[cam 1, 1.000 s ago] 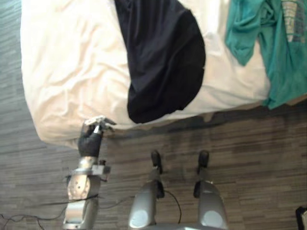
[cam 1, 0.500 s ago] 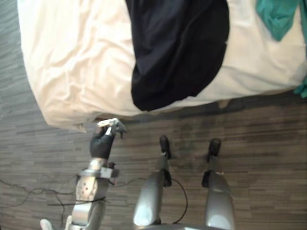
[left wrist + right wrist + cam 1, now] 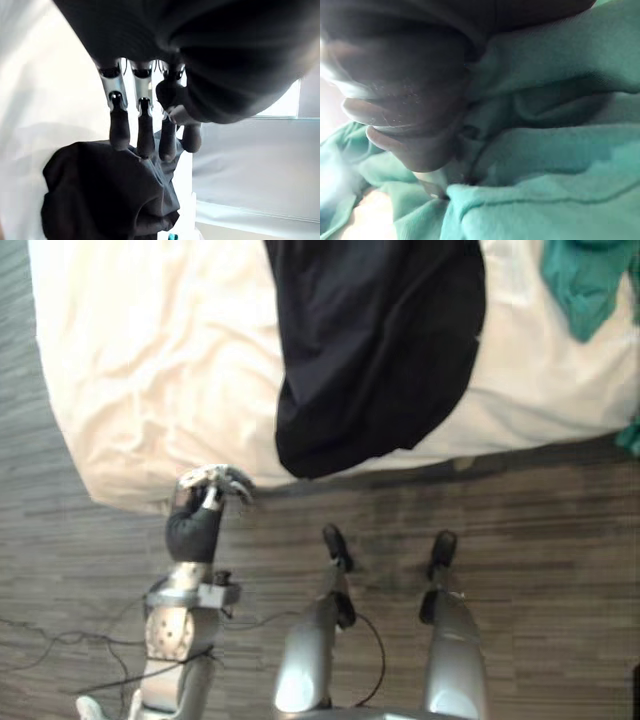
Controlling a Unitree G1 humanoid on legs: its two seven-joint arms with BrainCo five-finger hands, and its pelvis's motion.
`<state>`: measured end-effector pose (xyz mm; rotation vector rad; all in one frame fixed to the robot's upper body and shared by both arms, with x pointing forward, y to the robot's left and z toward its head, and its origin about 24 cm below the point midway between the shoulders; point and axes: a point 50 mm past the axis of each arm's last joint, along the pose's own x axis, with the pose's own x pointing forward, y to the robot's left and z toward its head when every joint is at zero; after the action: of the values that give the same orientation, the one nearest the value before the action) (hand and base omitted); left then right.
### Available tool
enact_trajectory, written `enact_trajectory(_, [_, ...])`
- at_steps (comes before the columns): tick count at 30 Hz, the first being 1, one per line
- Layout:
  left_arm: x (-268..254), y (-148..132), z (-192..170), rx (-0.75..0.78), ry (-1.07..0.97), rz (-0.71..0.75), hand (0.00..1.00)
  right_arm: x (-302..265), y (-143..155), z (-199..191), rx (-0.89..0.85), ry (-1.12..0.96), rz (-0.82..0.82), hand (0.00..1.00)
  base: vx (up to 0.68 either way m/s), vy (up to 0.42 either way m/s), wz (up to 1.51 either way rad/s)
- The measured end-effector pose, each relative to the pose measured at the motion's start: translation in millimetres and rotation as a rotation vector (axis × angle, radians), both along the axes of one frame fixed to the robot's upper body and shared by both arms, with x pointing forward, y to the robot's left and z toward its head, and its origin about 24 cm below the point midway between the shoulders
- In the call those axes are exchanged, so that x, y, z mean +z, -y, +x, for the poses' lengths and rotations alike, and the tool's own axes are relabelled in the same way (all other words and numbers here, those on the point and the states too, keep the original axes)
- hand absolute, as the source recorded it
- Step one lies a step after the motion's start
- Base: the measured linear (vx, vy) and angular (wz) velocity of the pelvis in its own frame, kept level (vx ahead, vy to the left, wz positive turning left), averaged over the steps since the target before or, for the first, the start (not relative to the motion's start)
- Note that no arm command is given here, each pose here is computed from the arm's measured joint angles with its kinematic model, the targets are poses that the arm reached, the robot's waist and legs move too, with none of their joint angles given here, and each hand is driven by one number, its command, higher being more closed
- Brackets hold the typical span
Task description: Tidy the bed and pick cloth on bed and put in laundry
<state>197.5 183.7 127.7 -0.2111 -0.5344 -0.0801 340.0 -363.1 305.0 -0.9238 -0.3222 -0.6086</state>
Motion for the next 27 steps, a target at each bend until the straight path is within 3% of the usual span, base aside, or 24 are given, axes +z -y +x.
enact_trajectory(5, [14.2,1.9,7.6,0.054,0.072,0.073,0.00,-32.1,-8.2,6.2,0.071,0.002,0.138,1.00,0.04,-0.056,0.07])
enact_trajectory(13, [90.3,11.2,36.8,0.156,0.424,0.314,0.00,-53.8,-52.0,20.6,0.237,0.042,0.237,1.00,-0.03,-0.044,-0.06])
enact_trajectory(16, [123.2,13.9,62.4,0.291,0.534,0.378,0.00,-62.6,-82.0,28.2,0.331,0.064,0.293,1.00,-0.02,-0.029,-0.23])
enact_trajectory(23, [158.0,44.0,124.6,0.416,0.506,0.565,0.00,-59.4,-118.6,32.6,0.437,0.127,0.334,1.00,0.04,-0.039,-0.02])
enact_trajectory(27, [160.7,51.2,158.7,0.498,0.384,0.683,0.00,-55.0,-142.8,34.6,0.506,0.172,0.369,1.00,0.04,-0.061,-0.17])
